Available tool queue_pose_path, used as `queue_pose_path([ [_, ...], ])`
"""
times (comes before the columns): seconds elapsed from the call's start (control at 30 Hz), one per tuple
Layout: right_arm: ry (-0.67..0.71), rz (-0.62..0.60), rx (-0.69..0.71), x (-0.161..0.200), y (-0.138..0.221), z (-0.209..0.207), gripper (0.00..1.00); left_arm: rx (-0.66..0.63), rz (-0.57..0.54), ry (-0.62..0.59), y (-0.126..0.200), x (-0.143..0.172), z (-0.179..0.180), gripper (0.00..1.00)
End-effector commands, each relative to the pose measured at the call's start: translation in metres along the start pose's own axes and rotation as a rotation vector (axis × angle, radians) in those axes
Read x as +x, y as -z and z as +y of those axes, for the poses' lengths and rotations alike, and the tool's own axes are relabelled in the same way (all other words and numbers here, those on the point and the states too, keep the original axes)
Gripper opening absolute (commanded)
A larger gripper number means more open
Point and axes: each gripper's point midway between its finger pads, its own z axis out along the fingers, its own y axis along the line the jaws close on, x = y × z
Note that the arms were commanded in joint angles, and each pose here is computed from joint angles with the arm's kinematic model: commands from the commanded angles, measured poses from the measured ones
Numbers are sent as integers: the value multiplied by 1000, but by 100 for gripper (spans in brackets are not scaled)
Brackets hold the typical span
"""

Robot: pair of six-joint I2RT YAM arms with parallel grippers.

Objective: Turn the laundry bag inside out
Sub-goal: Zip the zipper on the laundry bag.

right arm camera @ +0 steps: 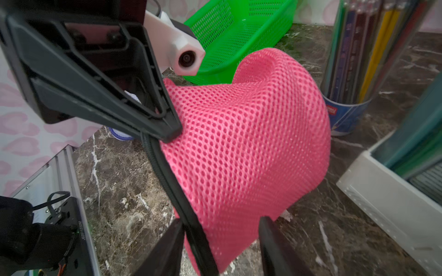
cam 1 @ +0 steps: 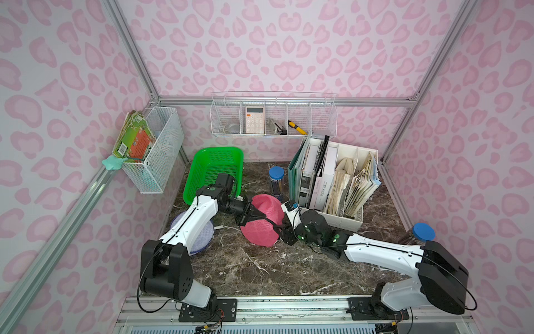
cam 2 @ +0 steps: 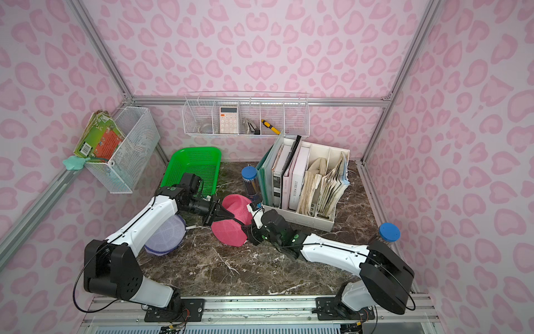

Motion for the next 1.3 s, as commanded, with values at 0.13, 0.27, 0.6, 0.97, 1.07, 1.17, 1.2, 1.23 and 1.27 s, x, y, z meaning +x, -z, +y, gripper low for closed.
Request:
queue_pose_path([
  [0.13, 49, 0, -19, -5, -11, 4, 26, -8, 4, -12, 2, 6, 0, 0],
  [0.27, 10, 4, -52, -6, -9, 7, 0, -9, 2, -21, 3, 5, -1, 0],
  [0.6, -215, 6, -258, -24, -1, 26, 0, -138, -209, -182, 52, -5, -17, 76],
  [0.97, -295, 86, -500, -42, -25, 83, 0, -185, -558, -356, 137, -1, -36, 99],
  [1.07, -300, 99, -582, -50, -30, 102, 0, -169, -620, -402, 148, 4, -38, 99],
  [1.17, -327, 114, -659, -55, -38, 115, 0, -167, -633, -397, 150, 8, -35, 99],
  [1.2, -345, 121, -678, -55, -43, 115, 0, -165, -633, -395, 150, 9, -33, 99],
  [1.23, -374, 138, -688, -51, -49, 113, 0, -166, -629, -389, 149, 9, -31, 99],
  [1.27, -402, 153, -697, -48, -53, 110, 0, -167, -627, -386, 148, 10, -29, 99],
])
